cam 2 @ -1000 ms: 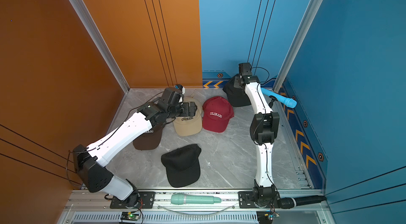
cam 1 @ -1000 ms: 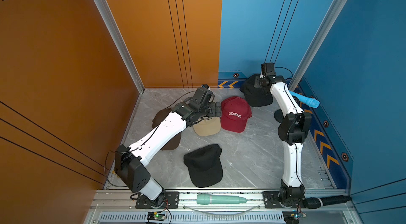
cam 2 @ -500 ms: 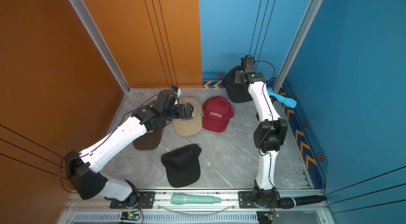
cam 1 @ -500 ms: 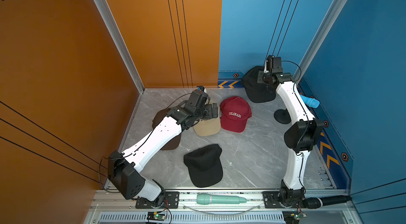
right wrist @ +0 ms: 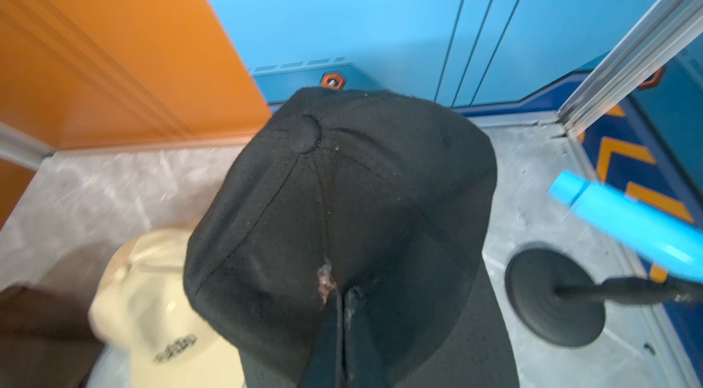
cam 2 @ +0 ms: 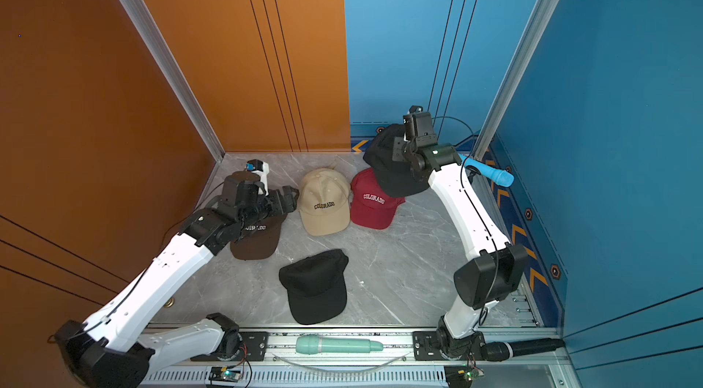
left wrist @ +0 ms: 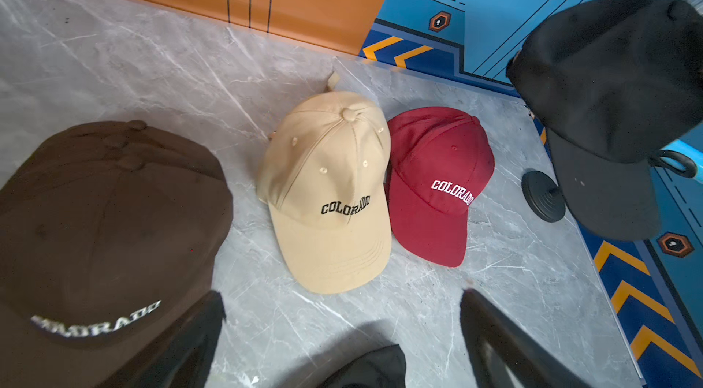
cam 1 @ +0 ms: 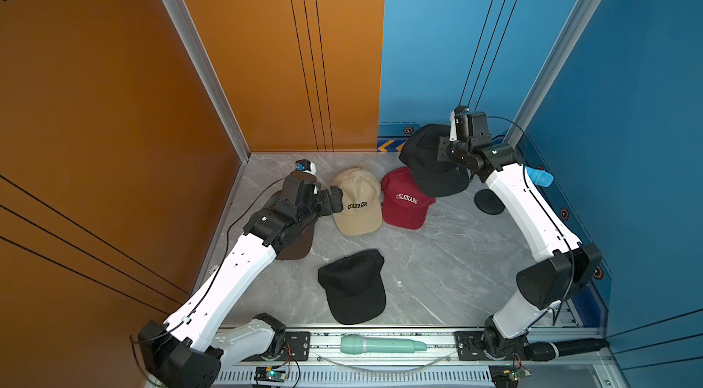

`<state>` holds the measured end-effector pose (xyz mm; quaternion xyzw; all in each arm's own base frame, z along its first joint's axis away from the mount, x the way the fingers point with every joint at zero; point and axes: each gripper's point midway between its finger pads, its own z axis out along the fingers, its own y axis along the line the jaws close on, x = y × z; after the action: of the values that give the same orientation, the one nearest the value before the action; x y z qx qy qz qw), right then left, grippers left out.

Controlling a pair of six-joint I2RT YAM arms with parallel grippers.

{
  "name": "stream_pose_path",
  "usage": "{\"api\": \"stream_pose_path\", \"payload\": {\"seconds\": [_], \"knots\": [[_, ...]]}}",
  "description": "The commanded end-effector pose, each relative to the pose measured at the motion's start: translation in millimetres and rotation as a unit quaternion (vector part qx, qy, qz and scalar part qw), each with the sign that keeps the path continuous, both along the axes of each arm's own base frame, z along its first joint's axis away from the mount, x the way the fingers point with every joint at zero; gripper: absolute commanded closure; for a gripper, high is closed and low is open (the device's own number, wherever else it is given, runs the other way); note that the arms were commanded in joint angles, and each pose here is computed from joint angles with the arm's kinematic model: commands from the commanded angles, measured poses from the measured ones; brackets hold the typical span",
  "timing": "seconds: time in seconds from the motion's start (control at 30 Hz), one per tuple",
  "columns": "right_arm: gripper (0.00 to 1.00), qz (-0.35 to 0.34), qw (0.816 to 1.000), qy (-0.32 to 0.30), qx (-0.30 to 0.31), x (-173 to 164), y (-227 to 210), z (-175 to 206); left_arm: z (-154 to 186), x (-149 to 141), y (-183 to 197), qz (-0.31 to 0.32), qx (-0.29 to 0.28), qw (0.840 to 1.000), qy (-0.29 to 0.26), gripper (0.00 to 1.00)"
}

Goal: Stack the baseball caps by color
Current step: Pick up the baseball cap from the center of the board, then place the baseball cap on the baseball cap.

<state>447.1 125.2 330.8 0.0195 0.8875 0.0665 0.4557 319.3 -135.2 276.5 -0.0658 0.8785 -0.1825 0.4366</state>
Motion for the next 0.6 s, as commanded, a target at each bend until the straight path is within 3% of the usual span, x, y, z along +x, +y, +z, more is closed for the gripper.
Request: {"api": "stream_pose_path", "payload": {"seconds": [0.0,0.33,0.57], "knots": [[1.00,-0.007,1.000,-0.001,0.015,-33,7,5,-18,-20,7,0.003,-0.017,0.999,0.033,0.02],[1.00,0.018,0.999,0.015,0.032,-118,37,-13,-63,-71,20,0.014,-0.031,0.993,0.111,0.02],[1.00,0.046,0.997,0.032,0.047,-154,64,-31,-62,-86,35,0.029,-0.023,0.993,0.109,0.02]]}}
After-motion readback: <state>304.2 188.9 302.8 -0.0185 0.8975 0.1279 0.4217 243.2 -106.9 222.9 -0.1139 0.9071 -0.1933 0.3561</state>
